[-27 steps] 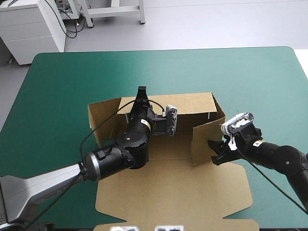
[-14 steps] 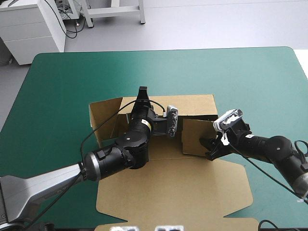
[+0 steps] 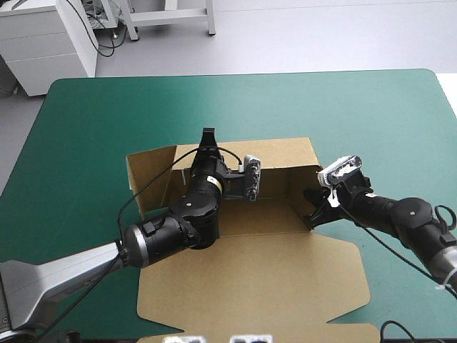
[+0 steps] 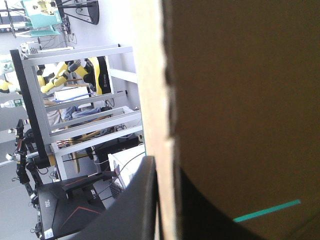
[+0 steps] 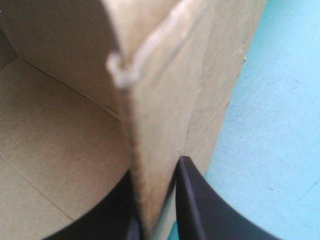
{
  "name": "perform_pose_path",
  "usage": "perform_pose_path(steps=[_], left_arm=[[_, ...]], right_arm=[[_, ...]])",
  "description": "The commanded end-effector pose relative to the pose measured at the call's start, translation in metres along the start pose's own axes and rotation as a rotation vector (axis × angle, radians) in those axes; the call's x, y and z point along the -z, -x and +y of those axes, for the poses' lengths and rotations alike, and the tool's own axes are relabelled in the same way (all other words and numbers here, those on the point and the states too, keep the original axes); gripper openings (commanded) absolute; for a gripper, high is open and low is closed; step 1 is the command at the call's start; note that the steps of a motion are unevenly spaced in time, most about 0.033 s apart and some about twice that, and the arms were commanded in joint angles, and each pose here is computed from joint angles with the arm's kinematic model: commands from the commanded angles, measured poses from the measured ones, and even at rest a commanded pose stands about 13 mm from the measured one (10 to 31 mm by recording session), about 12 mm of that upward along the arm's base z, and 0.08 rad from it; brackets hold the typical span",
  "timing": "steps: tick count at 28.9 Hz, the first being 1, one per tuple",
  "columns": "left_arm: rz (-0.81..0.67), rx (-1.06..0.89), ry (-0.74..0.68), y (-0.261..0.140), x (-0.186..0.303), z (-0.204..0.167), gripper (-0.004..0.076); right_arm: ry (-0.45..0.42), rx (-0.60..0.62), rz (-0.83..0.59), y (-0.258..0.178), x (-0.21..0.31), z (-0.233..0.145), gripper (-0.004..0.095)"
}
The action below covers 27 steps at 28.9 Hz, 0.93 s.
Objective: Fold the box
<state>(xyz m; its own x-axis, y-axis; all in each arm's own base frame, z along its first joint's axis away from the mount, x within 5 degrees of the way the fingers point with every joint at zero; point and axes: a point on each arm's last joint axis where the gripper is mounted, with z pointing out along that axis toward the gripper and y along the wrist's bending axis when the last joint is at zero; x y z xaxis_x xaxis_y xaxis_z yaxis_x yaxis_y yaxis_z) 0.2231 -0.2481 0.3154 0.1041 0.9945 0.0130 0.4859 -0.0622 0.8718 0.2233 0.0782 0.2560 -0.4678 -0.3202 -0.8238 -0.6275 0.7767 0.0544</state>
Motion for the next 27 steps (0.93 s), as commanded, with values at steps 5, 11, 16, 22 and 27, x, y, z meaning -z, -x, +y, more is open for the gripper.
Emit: perform_pose_path(steps=[5,11,16,22,27], left_arm=[[-0.027,0.054,-0.008,-0.001,0.008,0.006,-0.0007],[-0.032,0.056,-0.004,-0.002,0.010,0.007,0.0025],[-0.071,0.080,0.018,-0.004,0.028,0.014,0.0336],[-0.136,0.079,0.042,0.000,0.068,0.015,0.0563],[-0.143,0.029,0.087,0.004,0.100,0.011,0.0563]], right_arm=[[0.113,-0.008,-0.040,0.010,0.005,0.012,-0.0014],[0.117,0.007,-0.040,0.010,0.005,0.012,-0.0014],[0.044,-0.072,-0.052,0.011,0.005,0.005,-0.0014],[-0.010,-0.102,-0.064,0.012,0.005,0.000,-0.0014],[-0.017,-0.104,-0.064,0.012,0.005,0.000,-0.0014]])
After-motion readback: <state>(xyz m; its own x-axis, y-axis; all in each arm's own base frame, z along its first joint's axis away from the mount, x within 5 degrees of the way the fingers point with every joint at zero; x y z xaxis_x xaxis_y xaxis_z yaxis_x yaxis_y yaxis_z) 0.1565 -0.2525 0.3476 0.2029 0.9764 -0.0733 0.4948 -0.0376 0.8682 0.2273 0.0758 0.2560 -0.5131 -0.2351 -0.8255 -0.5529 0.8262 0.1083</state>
